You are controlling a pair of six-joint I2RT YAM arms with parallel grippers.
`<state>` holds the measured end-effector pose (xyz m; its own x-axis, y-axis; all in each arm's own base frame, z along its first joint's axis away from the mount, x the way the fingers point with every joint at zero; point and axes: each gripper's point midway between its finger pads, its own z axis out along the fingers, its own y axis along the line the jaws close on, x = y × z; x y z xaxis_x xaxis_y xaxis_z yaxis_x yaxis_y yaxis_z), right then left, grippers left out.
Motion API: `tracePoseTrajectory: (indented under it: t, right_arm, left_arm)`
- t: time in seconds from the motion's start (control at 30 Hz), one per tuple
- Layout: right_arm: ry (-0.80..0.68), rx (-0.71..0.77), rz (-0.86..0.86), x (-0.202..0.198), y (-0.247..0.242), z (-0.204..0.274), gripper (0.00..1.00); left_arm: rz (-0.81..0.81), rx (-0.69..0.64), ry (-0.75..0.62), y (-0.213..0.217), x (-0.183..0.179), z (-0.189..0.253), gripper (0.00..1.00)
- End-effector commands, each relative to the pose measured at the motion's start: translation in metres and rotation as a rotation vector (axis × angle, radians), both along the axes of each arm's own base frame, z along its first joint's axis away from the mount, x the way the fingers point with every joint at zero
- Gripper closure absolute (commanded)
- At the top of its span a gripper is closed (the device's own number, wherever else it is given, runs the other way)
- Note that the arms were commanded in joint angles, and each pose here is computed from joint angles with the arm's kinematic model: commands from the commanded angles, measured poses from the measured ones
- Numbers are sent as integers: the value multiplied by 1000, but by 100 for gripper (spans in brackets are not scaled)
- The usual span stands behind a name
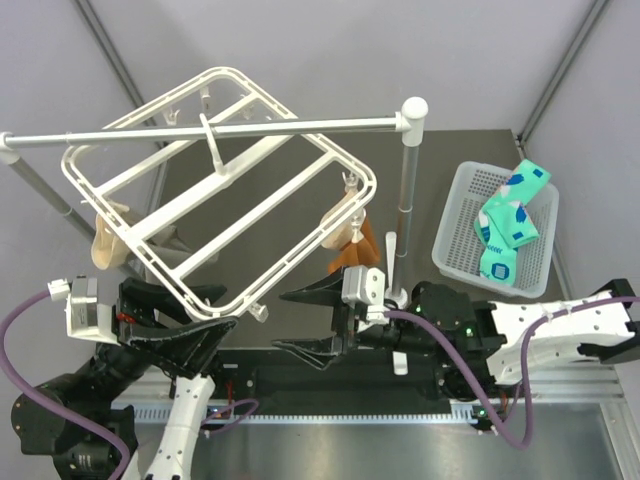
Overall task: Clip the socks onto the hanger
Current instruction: Rotate the hanger, then open the clamp at the hanger.
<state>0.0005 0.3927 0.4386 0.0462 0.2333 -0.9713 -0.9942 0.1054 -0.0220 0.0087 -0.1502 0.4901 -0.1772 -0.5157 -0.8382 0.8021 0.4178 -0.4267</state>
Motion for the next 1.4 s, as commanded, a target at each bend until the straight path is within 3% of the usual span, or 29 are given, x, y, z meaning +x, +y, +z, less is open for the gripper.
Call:
tracePoseTrajectory:
  t: [0.0,0.17,0.97,1.17,1.37]
  right_arm:
    - [-19,179,-56,3,-10,37,35]
    - [-33,227,-93,3,-3,38,45]
    - [15,263,-106,-3,23,28,49]
    - [23,257,-108,-3,29,24,53]
    - [32,256,-114,-3,35,22,62]
  left_arm:
    - [13,-10,-31,1,1,7,28]
    - [16,-12,-33,1,1,8,28]
    - [20,-5,-45,1,-2,9,28]
    - [19,-2,-44,1,-2,8,28]
    - [17,1,-47,1,-3,9,28]
